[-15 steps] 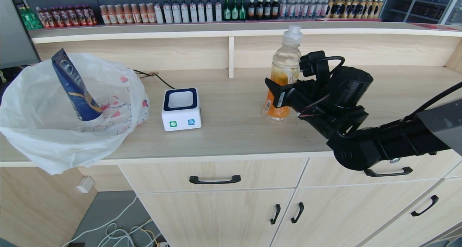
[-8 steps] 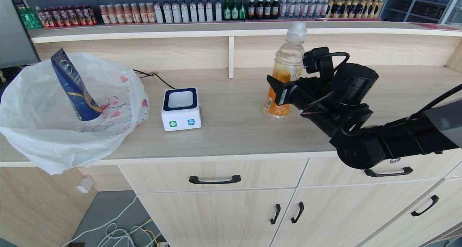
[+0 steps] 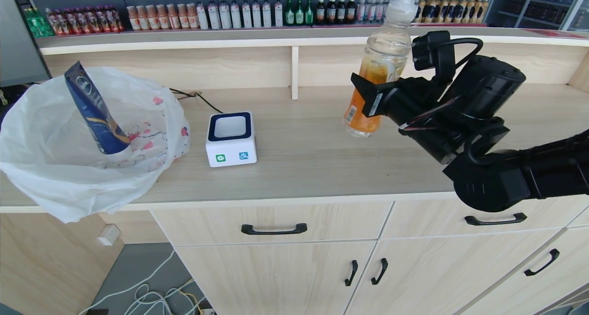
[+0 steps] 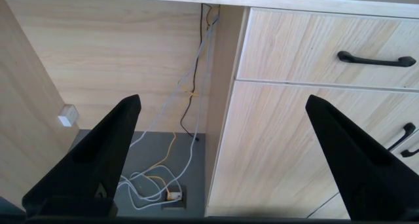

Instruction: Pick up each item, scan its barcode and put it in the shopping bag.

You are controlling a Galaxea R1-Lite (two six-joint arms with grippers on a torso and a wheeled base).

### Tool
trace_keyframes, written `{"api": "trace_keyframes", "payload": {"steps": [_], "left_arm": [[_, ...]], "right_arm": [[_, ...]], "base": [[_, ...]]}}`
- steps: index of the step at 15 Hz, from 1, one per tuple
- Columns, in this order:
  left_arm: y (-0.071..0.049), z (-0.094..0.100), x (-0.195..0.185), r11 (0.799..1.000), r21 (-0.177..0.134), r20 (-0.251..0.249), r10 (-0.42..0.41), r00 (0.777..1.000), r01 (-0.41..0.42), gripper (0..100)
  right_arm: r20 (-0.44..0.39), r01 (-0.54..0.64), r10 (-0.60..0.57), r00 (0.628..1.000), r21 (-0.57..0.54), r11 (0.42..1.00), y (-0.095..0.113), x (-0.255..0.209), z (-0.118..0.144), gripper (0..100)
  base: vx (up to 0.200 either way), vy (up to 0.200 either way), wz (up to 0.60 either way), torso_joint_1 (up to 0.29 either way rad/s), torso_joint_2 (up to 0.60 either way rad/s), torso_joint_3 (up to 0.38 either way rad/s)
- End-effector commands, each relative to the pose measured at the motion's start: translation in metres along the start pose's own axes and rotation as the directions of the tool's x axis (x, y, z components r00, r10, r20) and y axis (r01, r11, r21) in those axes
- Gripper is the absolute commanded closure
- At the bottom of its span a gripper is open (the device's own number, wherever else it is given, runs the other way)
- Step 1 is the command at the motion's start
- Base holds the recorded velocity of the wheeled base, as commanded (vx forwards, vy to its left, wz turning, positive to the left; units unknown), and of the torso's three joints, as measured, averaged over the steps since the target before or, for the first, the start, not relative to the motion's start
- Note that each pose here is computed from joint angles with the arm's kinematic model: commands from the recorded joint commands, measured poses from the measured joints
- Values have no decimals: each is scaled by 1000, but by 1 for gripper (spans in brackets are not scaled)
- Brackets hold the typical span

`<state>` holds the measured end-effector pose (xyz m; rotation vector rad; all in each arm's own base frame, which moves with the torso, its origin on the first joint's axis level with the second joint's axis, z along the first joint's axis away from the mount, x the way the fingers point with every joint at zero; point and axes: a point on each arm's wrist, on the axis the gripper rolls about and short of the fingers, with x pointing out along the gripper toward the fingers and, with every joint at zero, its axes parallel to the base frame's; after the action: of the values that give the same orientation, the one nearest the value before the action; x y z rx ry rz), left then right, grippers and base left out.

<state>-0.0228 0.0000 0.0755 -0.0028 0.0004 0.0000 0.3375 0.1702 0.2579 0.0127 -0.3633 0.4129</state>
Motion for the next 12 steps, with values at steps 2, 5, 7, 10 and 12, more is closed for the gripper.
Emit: {"api": "trace_keyframes", "payload": {"steps": [2, 5, 7, 10, 12], "left_arm": [[0, 0, 0, 1000, 0, 0, 0, 1000, 0, 0], [0, 0, 0, 1000, 0, 0, 0, 1000, 0, 0], [0, 0, 0, 1000, 0, 0, 0, 1000, 0, 0], [0, 0, 0, 1000, 0, 0, 0, 1000, 0, 0], [0, 0, 0, 1000, 0, 0, 0, 1000, 0, 0]], "right_arm": [[45, -9, 9, 999, 4, 1000, 0, -33, 38, 100], [47, -49, 48, 998, 16, 999, 5, -67, 50, 100], [33, -73, 72, 997, 22, 997, 5, -88, 48, 100], [17, -131, 130, 991, 44, 990, 9, -125, 49, 100], [6, -171, 171, 985, 122, 978, 12, -151, 51, 100]], "base": [[0, 0, 0, 0, 0, 0], [0, 0, 0, 0, 0, 0], [0, 0, 0, 0, 0, 0], [0, 0, 0, 0, 0, 0], [0, 0, 0, 0, 0, 0]]}}
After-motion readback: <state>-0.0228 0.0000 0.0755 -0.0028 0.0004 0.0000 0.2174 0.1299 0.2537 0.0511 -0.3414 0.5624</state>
